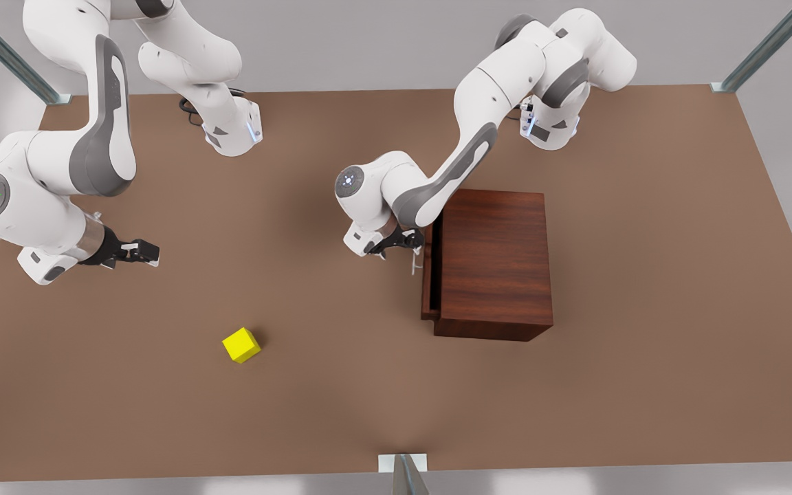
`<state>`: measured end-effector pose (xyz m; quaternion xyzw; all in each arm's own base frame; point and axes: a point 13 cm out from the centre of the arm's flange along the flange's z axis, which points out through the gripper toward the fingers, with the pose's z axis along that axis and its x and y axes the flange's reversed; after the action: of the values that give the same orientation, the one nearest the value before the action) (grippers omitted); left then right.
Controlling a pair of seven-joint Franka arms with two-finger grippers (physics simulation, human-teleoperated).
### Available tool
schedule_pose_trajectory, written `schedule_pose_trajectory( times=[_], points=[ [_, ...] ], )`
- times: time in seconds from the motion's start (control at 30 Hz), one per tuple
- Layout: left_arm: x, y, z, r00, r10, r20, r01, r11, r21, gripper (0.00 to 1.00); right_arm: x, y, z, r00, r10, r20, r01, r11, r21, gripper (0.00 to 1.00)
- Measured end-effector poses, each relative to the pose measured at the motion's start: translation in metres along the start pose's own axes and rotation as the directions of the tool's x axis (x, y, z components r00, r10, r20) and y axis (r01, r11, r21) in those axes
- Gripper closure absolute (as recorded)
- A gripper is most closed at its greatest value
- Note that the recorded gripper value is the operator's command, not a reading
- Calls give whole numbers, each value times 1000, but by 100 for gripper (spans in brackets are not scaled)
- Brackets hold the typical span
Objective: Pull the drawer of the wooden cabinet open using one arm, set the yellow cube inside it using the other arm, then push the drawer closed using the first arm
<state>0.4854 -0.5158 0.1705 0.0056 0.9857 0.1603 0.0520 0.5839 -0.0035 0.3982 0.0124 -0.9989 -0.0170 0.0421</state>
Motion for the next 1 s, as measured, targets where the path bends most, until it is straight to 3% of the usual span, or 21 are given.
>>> schedule_pose_trajectory(
  times=[1.0],
  points=[
    [8,-53,-22,997,-56,51,51,994,96,0,-4,-1,-9,1000,3,18,-3,1000,-1,0]
  ],
)
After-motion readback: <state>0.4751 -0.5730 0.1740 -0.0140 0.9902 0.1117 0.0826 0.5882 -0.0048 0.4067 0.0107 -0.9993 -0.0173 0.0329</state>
